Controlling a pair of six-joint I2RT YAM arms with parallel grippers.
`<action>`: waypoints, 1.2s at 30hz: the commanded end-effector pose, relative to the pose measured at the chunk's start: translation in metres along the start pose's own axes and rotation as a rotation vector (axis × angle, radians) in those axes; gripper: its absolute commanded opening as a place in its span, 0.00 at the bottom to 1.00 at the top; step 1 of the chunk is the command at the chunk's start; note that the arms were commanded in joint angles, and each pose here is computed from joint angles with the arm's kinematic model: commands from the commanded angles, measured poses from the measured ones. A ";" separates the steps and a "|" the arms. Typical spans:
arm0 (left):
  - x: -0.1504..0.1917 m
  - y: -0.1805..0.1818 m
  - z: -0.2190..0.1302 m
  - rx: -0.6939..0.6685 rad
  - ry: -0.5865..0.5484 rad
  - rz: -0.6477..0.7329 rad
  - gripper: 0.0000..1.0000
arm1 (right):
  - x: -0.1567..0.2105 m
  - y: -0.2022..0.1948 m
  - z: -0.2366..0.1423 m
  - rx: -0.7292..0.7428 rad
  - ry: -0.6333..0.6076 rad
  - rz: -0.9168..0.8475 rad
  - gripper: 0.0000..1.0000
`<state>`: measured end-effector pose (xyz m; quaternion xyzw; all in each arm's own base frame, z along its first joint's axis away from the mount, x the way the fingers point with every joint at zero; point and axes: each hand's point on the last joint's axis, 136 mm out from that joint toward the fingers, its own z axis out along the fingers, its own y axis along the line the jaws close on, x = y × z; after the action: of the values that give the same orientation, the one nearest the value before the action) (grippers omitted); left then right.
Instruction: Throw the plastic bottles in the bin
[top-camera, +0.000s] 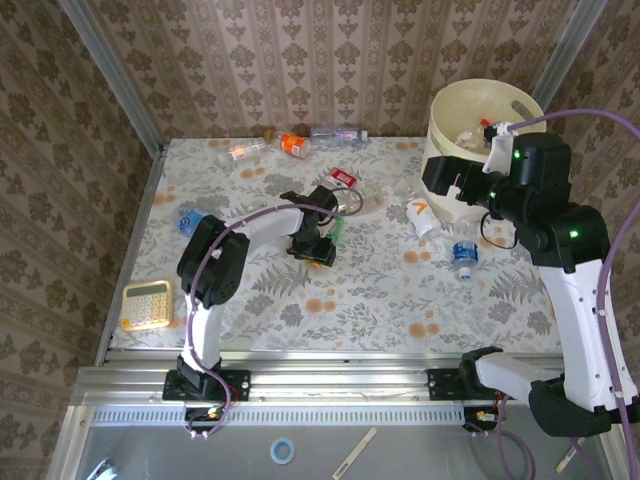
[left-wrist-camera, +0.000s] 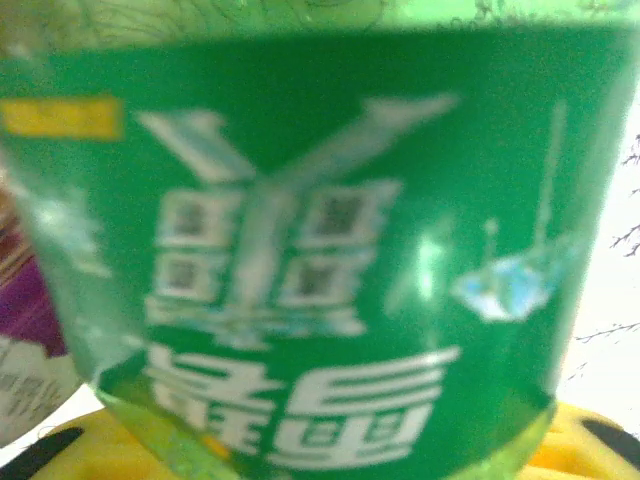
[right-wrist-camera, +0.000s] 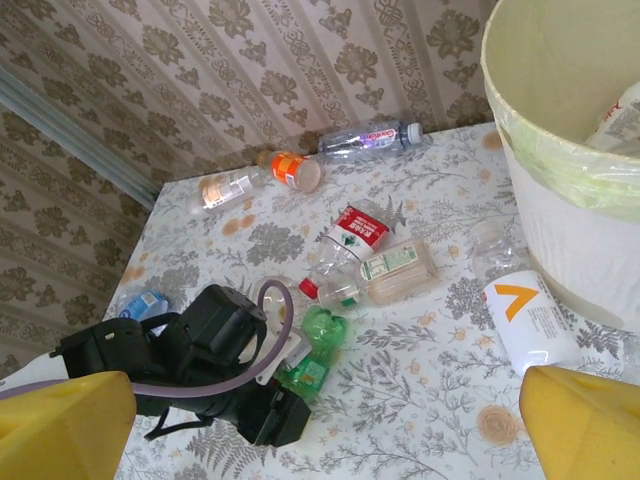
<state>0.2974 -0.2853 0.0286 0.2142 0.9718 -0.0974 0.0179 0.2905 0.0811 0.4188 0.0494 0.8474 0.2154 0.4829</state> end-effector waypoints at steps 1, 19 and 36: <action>0.005 0.000 -0.001 -0.010 0.019 0.021 0.39 | -0.001 0.004 -0.002 -0.023 -0.016 0.007 1.00; 0.030 -0.059 -0.082 0.126 -0.170 0.289 0.30 | 0.032 0.004 0.030 -0.065 0.121 0.135 1.00; 0.043 -0.150 -0.175 0.303 -0.517 0.685 0.28 | 0.085 0.026 0.072 -0.150 0.290 0.253 1.00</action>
<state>0.2063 -0.3589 0.2094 0.4606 0.8162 -0.2589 0.2338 0.3014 0.1417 0.3296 0.0855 0.8827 0.3175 0.3358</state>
